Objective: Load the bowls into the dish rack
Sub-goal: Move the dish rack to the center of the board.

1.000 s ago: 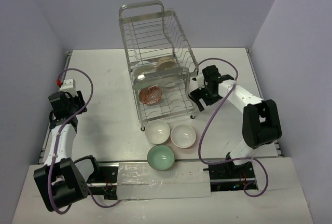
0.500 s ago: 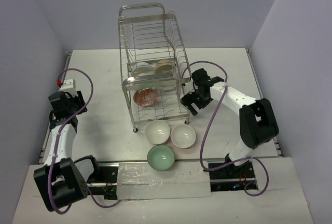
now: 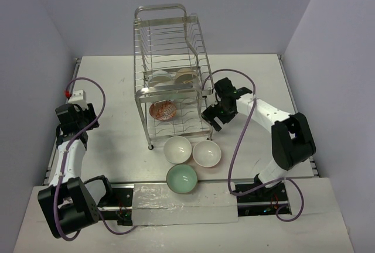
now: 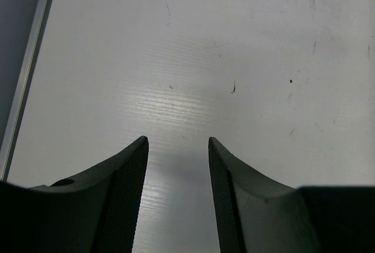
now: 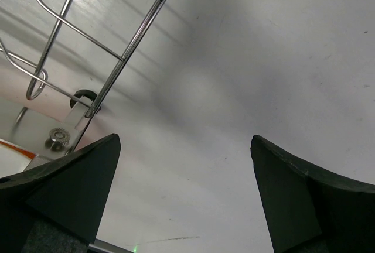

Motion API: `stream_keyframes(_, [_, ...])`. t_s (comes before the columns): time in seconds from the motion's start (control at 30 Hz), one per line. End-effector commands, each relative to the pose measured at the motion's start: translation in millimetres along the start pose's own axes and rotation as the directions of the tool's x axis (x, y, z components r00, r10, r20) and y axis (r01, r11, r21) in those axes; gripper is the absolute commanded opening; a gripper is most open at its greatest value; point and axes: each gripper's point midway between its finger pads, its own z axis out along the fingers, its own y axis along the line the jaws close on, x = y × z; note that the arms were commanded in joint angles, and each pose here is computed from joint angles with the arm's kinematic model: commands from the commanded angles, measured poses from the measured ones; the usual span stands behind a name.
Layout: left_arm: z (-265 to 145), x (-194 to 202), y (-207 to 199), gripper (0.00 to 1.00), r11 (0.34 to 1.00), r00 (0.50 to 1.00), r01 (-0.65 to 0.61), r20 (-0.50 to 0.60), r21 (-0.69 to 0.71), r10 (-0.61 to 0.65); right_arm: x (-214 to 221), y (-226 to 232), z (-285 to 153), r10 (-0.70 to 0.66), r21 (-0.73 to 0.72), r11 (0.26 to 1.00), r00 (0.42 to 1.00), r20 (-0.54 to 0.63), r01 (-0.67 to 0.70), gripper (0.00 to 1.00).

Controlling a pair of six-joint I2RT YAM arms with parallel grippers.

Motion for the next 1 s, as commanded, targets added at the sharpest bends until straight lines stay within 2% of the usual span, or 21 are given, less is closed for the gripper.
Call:
stream_keyframes(0.0, [-1,-14,2,0.50,1.000,0.999,-0.018,0.043,-0.002,0.018,-24,-9,-27,0.018,0.054,0.998,0.992,0.127,-0.025,1.00])
stream_keyframes(0.13, [-1,-14,3,0.50,1.000,0.999,-0.017,0.038,-0.003,0.017,-27,-26,-38,0.098,0.081,0.990,0.981,0.168,-0.113,1.00])
stream_keyframes(0.27, [-1,-13,3,0.50,1.000,0.999,-0.018,0.038,-0.005,0.018,-19,-30,-48,0.164,0.007,0.985,0.965,0.207,-0.170,1.00])
stream_keyframes(0.33, [-2,-14,3,0.50,1.000,0.999,-0.020,0.040,-0.003,0.020,-5,-28,-48,0.194,-0.049,0.981,0.964,0.180,-0.188,1.00])
stream_keyframes(0.47, [-4,-16,3,0.50,1.000,0.998,-0.023,0.059,-0.008,0.024,18,-8,-45,0.203,-0.144,0.972,0.973,0.112,-0.186,0.96])
stream_keyframes(0.63, [-2,-15,3,0.50,1.000,0.999,-0.020,0.049,-0.006,0.020,26,13,-56,0.201,-0.225,0.960,0.971,0.128,-0.169,0.95])
stream_keyframes(0.83, [-1,-14,4,0.50,1.000,0.999,-0.019,0.041,-0.010,0.019,27,35,-67,0.214,-0.331,0.930,0.969,0.124,-0.163,0.89])
stream_keyframes(0.97, [-2,-14,3,0.50,1.000,0.999,-0.021,0.044,-0.005,0.021,34,48,-61,0.203,-0.371,0.915,0.976,0.084,-0.158,0.86])
